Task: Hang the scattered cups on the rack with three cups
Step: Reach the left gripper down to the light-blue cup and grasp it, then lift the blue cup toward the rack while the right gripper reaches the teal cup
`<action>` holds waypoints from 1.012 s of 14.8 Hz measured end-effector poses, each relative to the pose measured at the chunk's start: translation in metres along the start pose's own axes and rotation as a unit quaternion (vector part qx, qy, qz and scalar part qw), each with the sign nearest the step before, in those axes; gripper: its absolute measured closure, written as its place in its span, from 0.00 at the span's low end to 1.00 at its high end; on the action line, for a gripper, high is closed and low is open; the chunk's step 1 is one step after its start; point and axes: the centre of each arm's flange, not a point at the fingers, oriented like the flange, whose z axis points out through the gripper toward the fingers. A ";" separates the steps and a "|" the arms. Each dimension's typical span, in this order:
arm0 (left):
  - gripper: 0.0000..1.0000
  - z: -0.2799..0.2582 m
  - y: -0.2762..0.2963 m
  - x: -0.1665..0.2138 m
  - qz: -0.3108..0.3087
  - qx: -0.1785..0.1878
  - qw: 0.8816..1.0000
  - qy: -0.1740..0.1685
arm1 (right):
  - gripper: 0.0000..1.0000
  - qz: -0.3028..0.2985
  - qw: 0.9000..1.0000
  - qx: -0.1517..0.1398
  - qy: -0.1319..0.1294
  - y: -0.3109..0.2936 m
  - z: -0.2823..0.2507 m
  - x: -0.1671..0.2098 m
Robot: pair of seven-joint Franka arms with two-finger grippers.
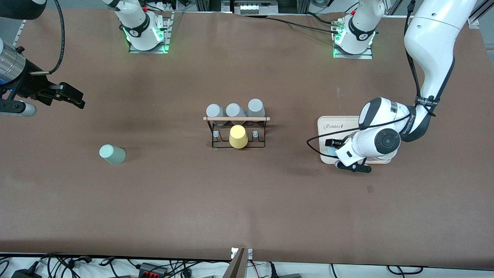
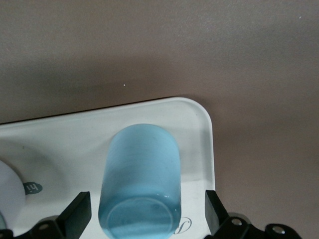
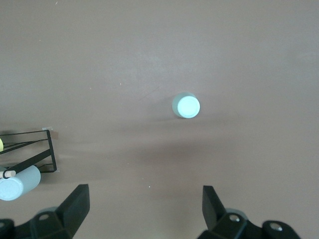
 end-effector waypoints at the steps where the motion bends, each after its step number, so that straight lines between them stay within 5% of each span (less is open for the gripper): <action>1: 0.00 0.001 0.000 0.000 0.001 0.001 1.000 0.000 | 0.00 0.000 1.000 0.000 0.000 0.000 0.000 0.000; 5: 0.34 -0.001 0.000 0.000 0.009 0.017 1.000 0.005 | 0.00 0.000 1.000 0.000 0.000 0.000 0.000 0.000; 11: 0.34 -0.020 0.025 -0.003 -0.014 0.015 1.000 0.008 | 0.00 0.000 1.000 0.000 0.000 0.000 0.000 0.000; 15: 0.34 -0.097 0.094 -0.011 -0.045 0.023 0.999 0.018 | 0.00 0.001 1.000 0.000 0.000 0.000 0.000 0.000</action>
